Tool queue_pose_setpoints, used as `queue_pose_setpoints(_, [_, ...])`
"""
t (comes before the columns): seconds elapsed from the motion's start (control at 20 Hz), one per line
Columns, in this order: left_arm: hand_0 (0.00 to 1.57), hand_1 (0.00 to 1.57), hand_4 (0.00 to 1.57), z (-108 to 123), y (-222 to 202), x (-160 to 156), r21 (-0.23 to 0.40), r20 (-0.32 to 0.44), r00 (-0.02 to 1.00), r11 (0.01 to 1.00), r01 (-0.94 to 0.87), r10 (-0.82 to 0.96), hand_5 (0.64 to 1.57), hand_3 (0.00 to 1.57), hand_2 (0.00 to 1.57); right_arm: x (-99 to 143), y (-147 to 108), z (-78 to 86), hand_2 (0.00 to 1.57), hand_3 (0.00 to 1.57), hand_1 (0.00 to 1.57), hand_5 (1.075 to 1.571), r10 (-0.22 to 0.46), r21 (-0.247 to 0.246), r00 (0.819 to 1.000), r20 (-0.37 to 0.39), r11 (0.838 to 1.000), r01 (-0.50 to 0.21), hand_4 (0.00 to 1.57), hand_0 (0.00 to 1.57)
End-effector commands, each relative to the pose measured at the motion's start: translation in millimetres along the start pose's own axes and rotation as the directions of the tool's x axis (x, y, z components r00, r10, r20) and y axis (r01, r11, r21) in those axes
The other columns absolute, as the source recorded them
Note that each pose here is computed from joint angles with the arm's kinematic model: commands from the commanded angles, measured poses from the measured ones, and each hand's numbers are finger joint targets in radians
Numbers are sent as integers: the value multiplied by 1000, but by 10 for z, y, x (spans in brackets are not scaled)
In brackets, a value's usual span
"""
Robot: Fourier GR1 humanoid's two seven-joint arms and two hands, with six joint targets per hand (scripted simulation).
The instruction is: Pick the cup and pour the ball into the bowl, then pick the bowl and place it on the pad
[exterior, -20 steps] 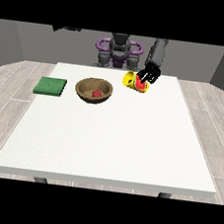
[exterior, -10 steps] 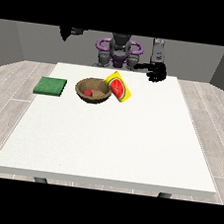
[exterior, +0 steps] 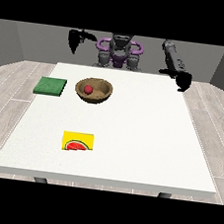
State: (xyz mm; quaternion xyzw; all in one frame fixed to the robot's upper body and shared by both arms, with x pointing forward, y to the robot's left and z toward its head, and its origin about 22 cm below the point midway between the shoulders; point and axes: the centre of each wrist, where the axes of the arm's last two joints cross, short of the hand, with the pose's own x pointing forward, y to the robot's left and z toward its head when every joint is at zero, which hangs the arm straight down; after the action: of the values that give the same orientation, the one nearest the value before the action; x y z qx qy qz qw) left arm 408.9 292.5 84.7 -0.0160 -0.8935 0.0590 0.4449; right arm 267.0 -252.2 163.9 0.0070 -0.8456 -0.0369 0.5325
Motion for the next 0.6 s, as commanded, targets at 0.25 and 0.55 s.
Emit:
queue_pose_setpoints(0.25, [0,0,0,-977,403,1128,-108,68,993,989,102,-95,1521,0,0,-616,-37,-209,0,0,0,1568,-45,-67,995,-90,997,39,412,0])
queue_pose_setpoints(0.55, [0,0,0,-1170,502,1574,-115,116,981,978,171,-158,1523,0,0,-1219,-107,-95,0,0,0,1570,-101,-73,988,-114,993,93,386,0])
